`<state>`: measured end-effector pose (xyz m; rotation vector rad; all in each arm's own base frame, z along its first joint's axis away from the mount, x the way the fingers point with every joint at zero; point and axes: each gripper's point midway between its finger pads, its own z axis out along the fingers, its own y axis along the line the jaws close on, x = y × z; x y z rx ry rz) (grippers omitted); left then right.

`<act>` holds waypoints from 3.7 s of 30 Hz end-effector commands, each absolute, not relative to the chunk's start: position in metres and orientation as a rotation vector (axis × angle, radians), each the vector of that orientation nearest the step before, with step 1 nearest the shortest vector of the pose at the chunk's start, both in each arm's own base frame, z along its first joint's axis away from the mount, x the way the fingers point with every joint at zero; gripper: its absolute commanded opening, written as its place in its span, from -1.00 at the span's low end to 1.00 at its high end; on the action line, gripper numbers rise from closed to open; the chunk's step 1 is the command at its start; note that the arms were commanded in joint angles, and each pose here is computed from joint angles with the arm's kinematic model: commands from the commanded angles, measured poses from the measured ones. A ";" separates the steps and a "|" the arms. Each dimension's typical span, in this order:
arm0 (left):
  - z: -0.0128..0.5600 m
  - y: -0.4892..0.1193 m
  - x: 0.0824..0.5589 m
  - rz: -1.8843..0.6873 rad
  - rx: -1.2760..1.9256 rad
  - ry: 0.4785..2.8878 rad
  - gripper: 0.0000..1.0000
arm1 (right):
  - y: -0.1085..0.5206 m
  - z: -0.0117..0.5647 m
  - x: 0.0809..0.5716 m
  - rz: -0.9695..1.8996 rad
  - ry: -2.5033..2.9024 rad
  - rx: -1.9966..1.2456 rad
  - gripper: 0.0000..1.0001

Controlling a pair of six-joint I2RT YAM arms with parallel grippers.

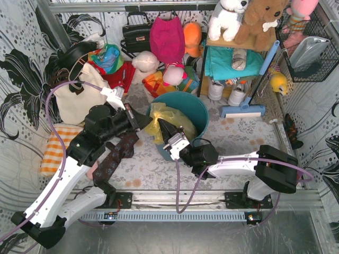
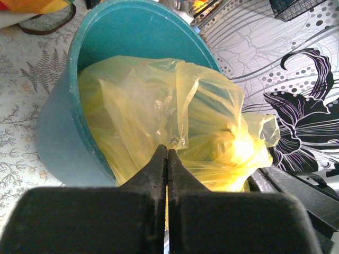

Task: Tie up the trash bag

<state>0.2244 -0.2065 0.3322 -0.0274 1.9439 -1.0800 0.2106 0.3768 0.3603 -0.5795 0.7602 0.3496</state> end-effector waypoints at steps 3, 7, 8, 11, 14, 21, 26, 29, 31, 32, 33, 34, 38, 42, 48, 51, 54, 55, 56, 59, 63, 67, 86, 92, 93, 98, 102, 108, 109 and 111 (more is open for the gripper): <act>0.348 -0.220 0.217 -1.205 0.024 1.869 -1.00 | 0.366 0.403 0.207 0.359 0.660 -0.458 -1.00; 0.358 -0.223 0.211 -1.241 0.060 1.836 -0.88 | 0.372 0.400 0.205 0.368 0.648 -0.478 -1.00; 0.362 -0.221 0.210 -1.237 0.069 1.826 -0.73 | 0.374 0.398 0.204 0.378 0.647 -0.485 -1.00; 0.365 -0.213 0.208 -1.173 0.075 1.835 -0.27 | 0.379 0.393 0.202 0.391 0.653 -0.521 -1.00; 0.376 -0.198 0.208 -1.077 0.071 1.824 -0.08 | 0.380 0.391 0.201 0.396 0.657 -0.538 -1.00; 0.401 -0.169 0.207 -0.915 0.035 1.780 -0.05 | 0.386 0.390 0.201 0.385 0.657 -0.566 -1.00; 0.400 -0.169 0.211 -0.909 0.028 1.784 -0.05 | 0.390 0.391 0.203 0.375 0.649 -0.567 -1.00; 0.397 -0.174 0.218 -0.913 0.024 1.788 -0.01 | 0.389 0.394 0.203 0.369 0.636 -0.555 -1.00; 0.401 -0.181 0.223 -0.935 0.034 1.777 -0.01 | 0.389 0.396 0.202 0.367 0.631 -0.551 -1.00; 0.404 -0.183 0.225 -0.947 0.039 1.769 -0.01 | 0.389 0.396 0.202 0.367 0.629 -0.553 -1.00; 0.406 -0.185 0.227 -0.955 0.038 1.762 -0.01 | 0.390 0.396 0.202 0.368 0.627 -0.559 -1.00; 0.410 -0.186 0.229 -0.962 0.032 1.752 -0.01 | 0.391 0.395 0.201 0.367 0.626 -0.566 -1.00; 0.420 -0.190 0.234 -0.985 0.014 1.733 0.01 | 0.394 0.396 0.201 0.358 0.612 -0.573 -1.00; 0.415 -0.195 0.238 -0.988 0.009 1.766 0.05 | 0.396 0.400 0.200 0.361 0.596 -0.571 -1.00; 0.413 -0.199 0.241 -1.012 0.004 1.768 -0.01 | 0.396 0.399 0.200 0.360 0.599 -0.573 -1.00; 0.414 -0.199 0.238 -1.015 0.006 1.772 -0.01 | 0.392 0.399 0.201 0.353 0.602 -0.565 -1.00; 0.409 -0.199 0.237 -1.015 0.007 1.793 -0.01 | 0.391 0.400 0.200 0.352 0.600 -0.562 -1.00; 0.406 -0.199 0.237 -1.014 0.007 1.803 -0.02 | 0.391 0.400 0.201 0.351 0.601 -0.561 -1.00; 0.404 -0.200 0.237 -1.016 0.007 1.811 -0.03 | 0.392 0.401 0.200 0.352 0.598 -0.563 -1.00; 0.399 -0.199 0.235 -1.019 0.002 1.826 -0.09 | 0.390 0.402 0.201 0.347 0.598 -0.556 -1.00; 0.396 -0.198 0.232 -1.019 -0.004 1.838 -0.17 | 0.388 0.402 0.202 0.337 0.600 -0.548 -1.00; 0.398 -0.198 0.228 -1.033 -0.003 1.832 -0.22 | 0.388 0.401 0.202 0.334 0.603 -0.549 -1.00; 0.384 -0.206 0.223 -1.081 0.013 1.882 -0.16 | 0.387 0.402 0.203 0.327 0.603 -0.544 -1.00; 0.388 -0.205 0.222 -1.086 0.011 1.866 -0.71 | 0.386 0.401 0.203 0.332 0.602 -0.539 -1.00; 0.389 -0.205 0.222 -1.088 0.011 1.866 -0.79 | 0.386 0.401 0.203 0.332 0.602 -0.538 -0.96; 0.388 -0.207 0.221 -1.095 0.020 1.869 -1.00 | 0.384 0.402 0.203 0.328 0.599 -0.524 -0.77; 0.388 -0.202 0.223 -1.070 0.001 1.863 -1.00 | 0.382 0.401 0.203 0.329 0.601 -0.524 -0.64; 0.395 -0.191 0.225 -1.029 -0.046 1.819 -1.00 | 0.375 0.400 0.200 0.342 0.611 -0.518 -0.47; 0.397 -0.190 0.226 -1.031 -0.054 1.804 -1.00 | 0.374 0.400 0.198 0.349 0.613 -0.516 -0.45; 0.400 -0.191 0.226 -1.053 -0.065 1.777 -1.00 | 0.373 0.398 0.194 0.369 0.621 -0.522 -0.42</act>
